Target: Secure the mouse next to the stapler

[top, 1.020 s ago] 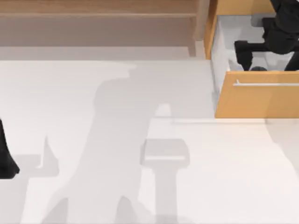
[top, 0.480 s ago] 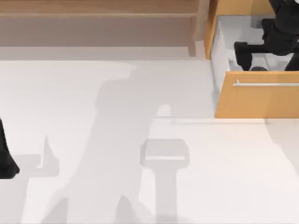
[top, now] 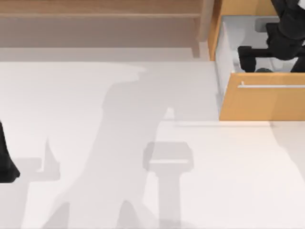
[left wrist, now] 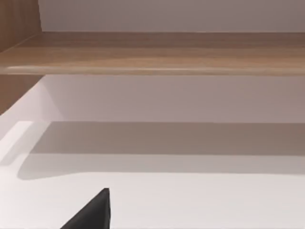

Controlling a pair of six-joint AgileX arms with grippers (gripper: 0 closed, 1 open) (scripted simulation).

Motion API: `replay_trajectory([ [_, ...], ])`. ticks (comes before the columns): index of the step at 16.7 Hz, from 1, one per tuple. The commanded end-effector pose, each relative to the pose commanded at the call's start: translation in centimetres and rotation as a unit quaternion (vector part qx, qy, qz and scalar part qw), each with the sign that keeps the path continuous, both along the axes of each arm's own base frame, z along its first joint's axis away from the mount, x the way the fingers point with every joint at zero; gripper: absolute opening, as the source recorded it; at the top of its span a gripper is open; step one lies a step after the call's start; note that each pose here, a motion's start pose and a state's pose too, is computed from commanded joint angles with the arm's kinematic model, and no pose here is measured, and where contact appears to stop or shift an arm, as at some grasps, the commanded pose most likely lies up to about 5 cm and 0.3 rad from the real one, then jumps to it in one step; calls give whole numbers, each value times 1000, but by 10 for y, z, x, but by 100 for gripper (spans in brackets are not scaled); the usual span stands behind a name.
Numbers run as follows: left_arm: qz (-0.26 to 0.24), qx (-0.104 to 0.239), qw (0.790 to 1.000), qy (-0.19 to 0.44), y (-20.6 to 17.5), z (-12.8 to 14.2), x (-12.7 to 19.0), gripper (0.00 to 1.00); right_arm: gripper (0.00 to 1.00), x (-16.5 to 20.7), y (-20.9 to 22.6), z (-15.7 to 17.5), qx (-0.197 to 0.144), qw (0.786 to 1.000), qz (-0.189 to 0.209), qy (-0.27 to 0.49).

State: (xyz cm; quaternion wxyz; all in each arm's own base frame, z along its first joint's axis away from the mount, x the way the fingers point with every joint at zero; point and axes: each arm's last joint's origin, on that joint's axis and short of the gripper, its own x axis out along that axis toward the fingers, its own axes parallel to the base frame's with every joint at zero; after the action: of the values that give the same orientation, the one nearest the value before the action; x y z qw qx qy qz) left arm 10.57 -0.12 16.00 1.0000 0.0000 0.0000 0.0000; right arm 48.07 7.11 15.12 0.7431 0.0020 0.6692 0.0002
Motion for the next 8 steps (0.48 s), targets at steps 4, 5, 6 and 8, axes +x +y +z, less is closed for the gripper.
replay_trajectory([
  [4,0,0,1000,0,0,0,0,100,100,4,0,-12,0,1000,0,-1],
  [5,0,0,1000,0,0,0,0,100,100,4,0,-16,0,1000,0,1],
  [6,0,0,1000,0,0,0,0,100,100,4,0,-16,0,1000,0,1],
  [8,0,0,1000,0,0,0,0,100,100,4,0,-16,0,1000,0,1],
])
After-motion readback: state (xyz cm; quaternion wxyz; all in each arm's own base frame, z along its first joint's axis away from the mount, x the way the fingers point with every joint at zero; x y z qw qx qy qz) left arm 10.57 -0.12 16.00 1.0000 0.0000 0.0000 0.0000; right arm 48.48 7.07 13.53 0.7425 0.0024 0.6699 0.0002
